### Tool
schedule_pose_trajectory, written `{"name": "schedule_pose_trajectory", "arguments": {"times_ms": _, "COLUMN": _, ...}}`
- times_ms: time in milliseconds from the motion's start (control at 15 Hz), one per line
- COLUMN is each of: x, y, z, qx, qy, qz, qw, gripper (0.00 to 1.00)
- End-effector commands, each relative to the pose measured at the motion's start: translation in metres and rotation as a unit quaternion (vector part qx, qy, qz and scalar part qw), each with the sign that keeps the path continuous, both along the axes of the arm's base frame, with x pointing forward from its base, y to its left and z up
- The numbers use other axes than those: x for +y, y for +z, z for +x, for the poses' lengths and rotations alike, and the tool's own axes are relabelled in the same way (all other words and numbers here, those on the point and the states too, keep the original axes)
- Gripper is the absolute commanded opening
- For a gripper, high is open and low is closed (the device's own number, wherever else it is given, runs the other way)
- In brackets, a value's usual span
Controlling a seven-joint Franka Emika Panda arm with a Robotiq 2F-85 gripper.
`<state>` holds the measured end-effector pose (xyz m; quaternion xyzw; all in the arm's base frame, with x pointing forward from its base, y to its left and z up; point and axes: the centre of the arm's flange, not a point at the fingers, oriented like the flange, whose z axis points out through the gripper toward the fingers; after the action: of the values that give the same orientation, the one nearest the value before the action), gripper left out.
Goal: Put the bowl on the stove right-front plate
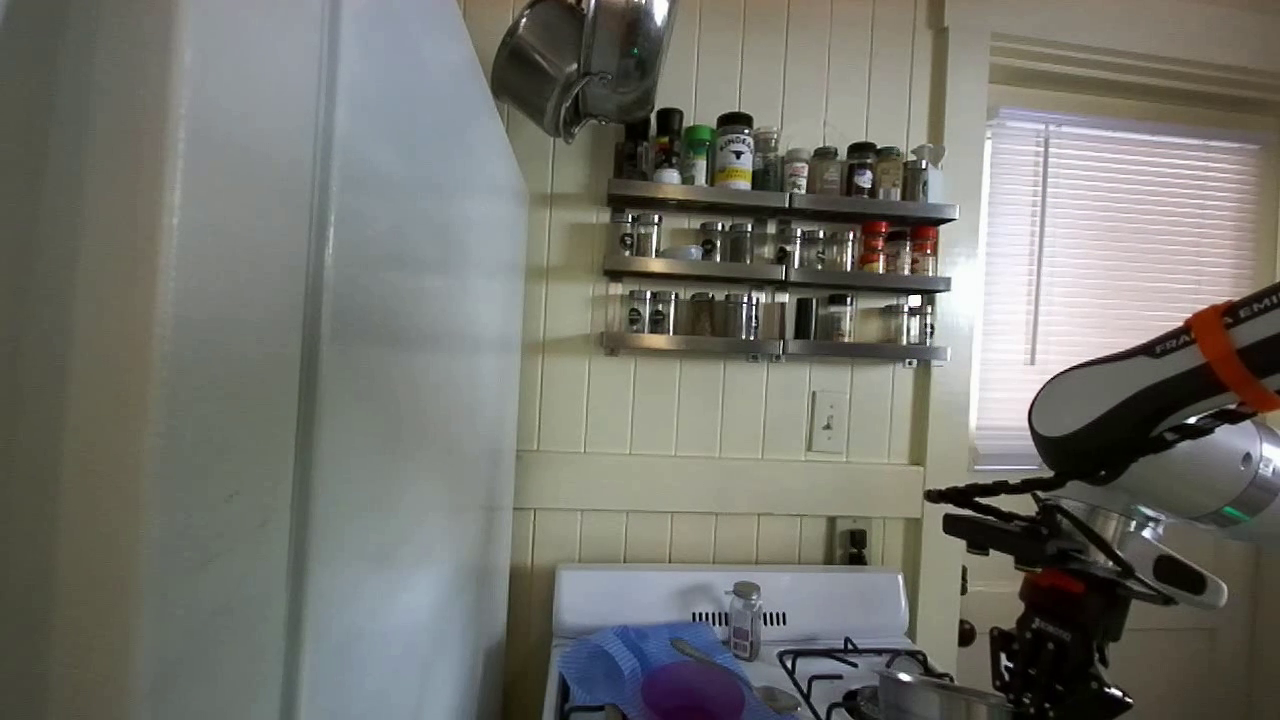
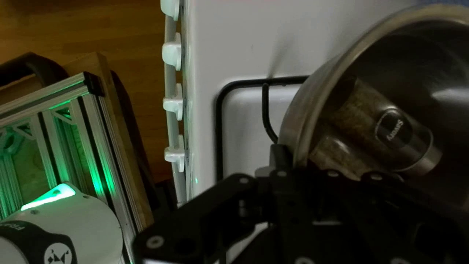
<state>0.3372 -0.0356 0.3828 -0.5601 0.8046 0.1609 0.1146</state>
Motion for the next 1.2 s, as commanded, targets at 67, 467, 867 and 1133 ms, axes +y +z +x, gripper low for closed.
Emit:
{"name": "schedule_pose_trajectory", "arguments": {"times_ms": 67, "x": 0.022, "y": -0.011, "z": -0.024, "qx": 0.008, "qy": -0.078, "qz": -0.02, "qw": 0.9967, "gripper": 0.02}}
{"name": "schedule_pose_trajectory", "arguments": {"times_ms": 467, "x": 0.033, "y": -0.004, "z": -0.021, "qx": 0.007, "qy": -0.185, "qz": -0.051, "qw": 0.9813, "gripper": 0.02}}
{"name": "schedule_pose_trajectory", "arguments": {"times_ms": 867, "x": 0.045, "y": 0.0, "z": -0.016, "qx": 0.039, "qy": -0.254, "qz": -0.075, "qw": 0.9635, "gripper": 0.02}}
{"name": "schedule_pose_trajectory", "arguments": {"times_ms": 1133, "x": 0.057, "y": 0.002, "z": -0.013, "qx": 0.057, "qy": -0.305, "qz": -0.095, "qw": 0.9459, "gripper": 0.02}}
